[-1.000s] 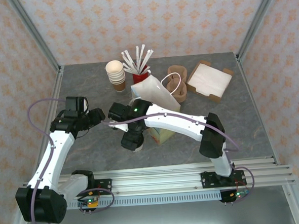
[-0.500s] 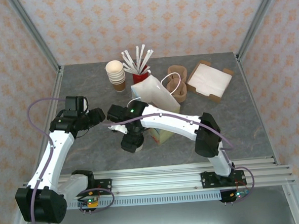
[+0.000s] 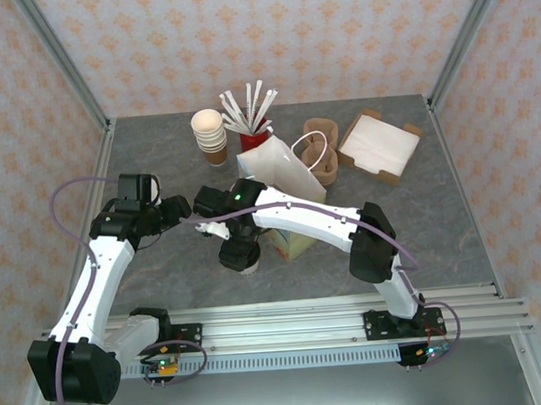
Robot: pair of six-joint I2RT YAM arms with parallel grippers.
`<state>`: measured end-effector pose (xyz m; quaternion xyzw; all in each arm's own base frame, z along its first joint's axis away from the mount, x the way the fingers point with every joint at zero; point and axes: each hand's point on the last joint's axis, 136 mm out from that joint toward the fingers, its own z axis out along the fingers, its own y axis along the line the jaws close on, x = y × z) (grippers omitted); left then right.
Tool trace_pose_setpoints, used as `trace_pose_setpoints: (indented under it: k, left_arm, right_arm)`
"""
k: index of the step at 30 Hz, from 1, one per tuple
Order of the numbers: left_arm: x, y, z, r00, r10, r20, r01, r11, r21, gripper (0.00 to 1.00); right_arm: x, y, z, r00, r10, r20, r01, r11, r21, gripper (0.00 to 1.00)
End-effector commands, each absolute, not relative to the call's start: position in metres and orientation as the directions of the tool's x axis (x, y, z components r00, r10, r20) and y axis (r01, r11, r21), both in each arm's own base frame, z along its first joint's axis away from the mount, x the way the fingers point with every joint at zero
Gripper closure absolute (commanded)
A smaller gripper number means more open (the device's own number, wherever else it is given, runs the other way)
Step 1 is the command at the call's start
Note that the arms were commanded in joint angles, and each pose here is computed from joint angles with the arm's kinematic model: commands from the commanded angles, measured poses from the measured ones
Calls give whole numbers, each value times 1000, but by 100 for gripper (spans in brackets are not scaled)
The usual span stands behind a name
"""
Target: Pack the takeout coffee
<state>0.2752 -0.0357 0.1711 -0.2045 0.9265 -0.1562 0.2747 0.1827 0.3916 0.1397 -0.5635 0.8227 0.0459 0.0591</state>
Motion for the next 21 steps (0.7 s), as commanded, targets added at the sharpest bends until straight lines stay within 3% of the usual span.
trace_pose_setpoints:
  k: [1,21]
  left_arm:
    - [274,-35,179,-758,-464,-459,-281,867,-411,44]
    - [272,-38,175,-765,-462,-448,-275,864,-421,44]
  right_arm:
    - [184,388,138,-356,-927,-119,-934,358,6,16]
    - [185,384,129,-354,-931,-89,-935,355,-2,18]
